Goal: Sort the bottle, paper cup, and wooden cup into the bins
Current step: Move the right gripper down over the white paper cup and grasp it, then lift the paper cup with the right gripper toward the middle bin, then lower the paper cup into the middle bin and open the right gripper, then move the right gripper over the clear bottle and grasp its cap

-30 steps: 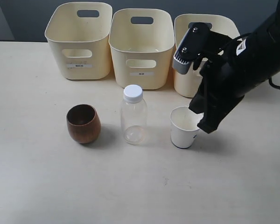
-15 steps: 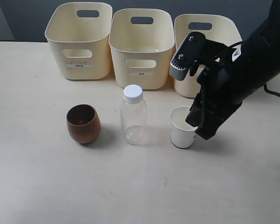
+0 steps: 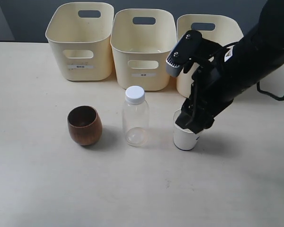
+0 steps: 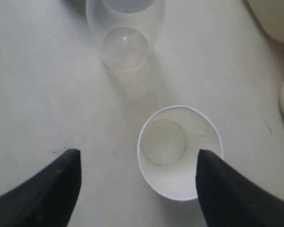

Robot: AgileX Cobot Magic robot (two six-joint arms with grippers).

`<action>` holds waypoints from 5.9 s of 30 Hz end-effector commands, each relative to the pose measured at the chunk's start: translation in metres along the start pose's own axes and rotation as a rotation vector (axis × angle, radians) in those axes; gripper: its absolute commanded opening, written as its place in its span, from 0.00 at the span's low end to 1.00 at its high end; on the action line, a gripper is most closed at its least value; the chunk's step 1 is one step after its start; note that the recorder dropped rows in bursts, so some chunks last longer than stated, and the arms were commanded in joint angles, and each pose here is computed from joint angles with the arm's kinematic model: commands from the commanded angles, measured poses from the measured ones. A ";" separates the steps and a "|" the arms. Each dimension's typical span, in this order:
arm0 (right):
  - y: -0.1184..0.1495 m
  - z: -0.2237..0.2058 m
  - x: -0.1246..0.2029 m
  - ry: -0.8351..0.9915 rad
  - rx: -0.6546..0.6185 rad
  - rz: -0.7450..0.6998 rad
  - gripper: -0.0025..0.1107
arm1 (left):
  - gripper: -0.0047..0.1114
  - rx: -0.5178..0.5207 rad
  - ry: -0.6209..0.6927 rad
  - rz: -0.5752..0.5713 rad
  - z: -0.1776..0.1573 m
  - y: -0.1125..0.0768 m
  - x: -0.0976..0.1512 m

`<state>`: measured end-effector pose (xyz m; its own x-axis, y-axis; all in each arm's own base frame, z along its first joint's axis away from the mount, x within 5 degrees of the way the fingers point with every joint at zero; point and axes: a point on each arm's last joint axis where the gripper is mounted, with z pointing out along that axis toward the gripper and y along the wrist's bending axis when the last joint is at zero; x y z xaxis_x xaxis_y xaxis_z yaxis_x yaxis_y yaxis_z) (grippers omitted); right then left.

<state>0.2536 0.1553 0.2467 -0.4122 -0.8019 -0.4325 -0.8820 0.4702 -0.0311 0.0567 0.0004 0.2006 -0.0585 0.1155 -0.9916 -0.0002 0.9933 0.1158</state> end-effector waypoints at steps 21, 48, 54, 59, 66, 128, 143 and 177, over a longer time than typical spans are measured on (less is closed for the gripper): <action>-0.015 0.057 0.006 0.102 -0.030 0.029 0.60 | 0.04 -0.002 -0.010 -0.002 0.000 0.000 0.000; -0.022 0.088 0.024 0.270 -0.048 -0.044 0.02 | 0.04 -0.002 -0.010 -0.002 0.000 0.000 0.000; -0.025 0.082 0.012 0.217 -0.035 -0.025 0.02 | 0.04 -0.002 -0.010 -0.002 0.000 0.000 0.000; -0.031 0.049 -0.014 0.088 0.025 -0.024 0.02 | 0.04 -0.002 -0.010 -0.002 0.000 0.000 0.000; -0.030 -0.036 -0.046 -0.264 0.272 -0.056 0.02 | 0.04 -0.002 -0.010 -0.002 0.000 0.000 0.000; -0.119 0.086 -0.121 -0.452 0.393 0.102 0.02 | 0.04 -0.002 -0.010 -0.002 0.000 0.000 0.000; -0.118 0.089 -0.120 -0.443 0.372 0.131 0.48 | 0.04 -0.002 -0.010 -0.002 0.000 0.000 0.000; -0.055 -0.006 -0.111 -0.242 -0.033 0.118 0.61 | 0.04 -0.002 -0.010 -0.002 0.000 0.000 0.000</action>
<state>0.3541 0.2168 0.2984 -0.4269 -0.6233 -0.6552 -0.8254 0.5645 0.0007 0.0567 0.0004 0.2006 -0.0585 0.1155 -0.9916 -0.0002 0.9933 0.1158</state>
